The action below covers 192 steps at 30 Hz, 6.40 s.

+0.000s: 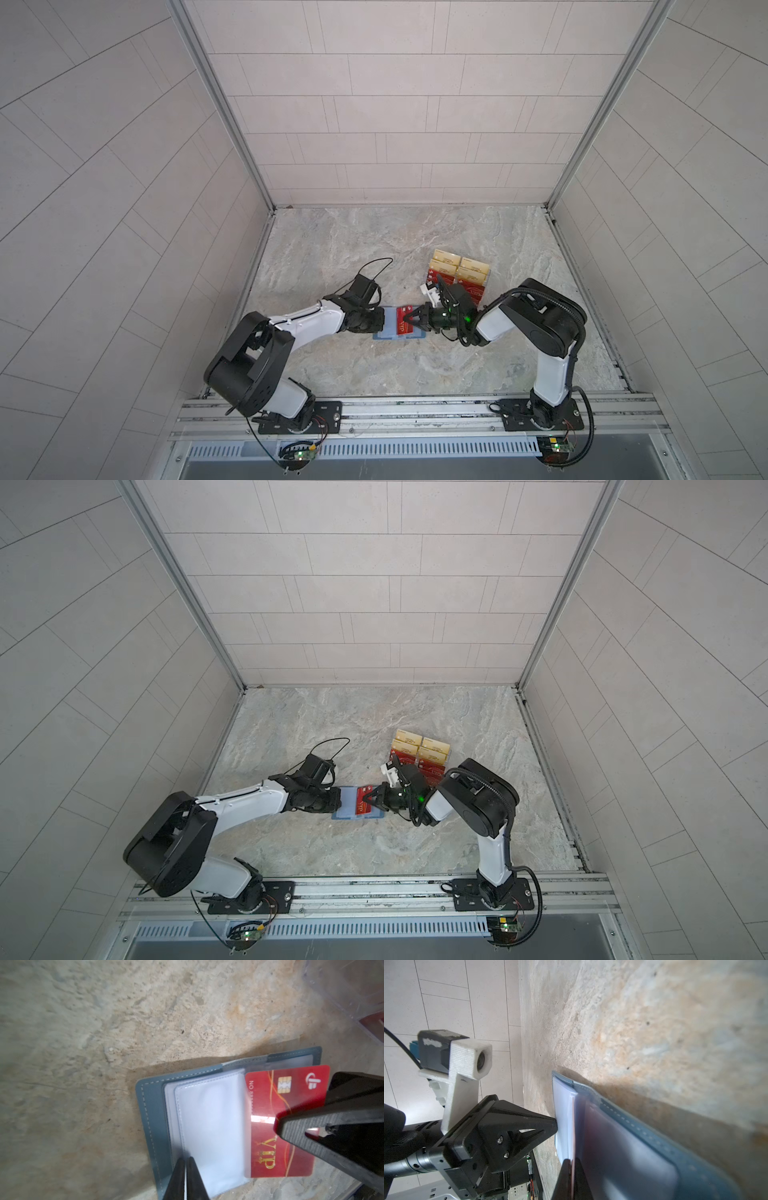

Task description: Put the credit cards into the card holder

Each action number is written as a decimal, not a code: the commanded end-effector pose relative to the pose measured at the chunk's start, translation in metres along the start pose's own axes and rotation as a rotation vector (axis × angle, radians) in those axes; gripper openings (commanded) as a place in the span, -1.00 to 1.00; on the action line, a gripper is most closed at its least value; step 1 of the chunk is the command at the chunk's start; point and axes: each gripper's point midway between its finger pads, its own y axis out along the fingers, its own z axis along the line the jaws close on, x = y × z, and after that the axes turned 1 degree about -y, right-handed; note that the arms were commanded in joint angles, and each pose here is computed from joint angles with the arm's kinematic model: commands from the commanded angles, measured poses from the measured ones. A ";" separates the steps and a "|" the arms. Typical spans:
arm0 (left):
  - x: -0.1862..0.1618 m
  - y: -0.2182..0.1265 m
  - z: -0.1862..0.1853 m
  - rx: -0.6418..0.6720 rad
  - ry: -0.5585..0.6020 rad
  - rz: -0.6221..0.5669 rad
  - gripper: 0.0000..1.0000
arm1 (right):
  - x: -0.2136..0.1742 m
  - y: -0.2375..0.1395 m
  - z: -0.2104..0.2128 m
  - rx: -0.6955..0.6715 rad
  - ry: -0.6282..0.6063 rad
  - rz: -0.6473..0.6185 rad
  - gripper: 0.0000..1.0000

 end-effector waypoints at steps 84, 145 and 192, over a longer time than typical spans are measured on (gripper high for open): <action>0.012 -0.005 -0.005 -0.114 -0.105 -0.041 -0.43 | -0.010 -0.044 -0.003 -0.741 -0.419 0.252 0.40; -0.013 0.016 -0.018 -0.214 -0.179 0.028 -0.65 | -0.024 -0.010 0.004 -0.465 -0.226 0.242 0.48; -0.018 -0.005 0.014 -0.130 -0.208 -0.035 -0.63 | -0.031 0.011 0.026 -0.489 -0.152 0.144 0.46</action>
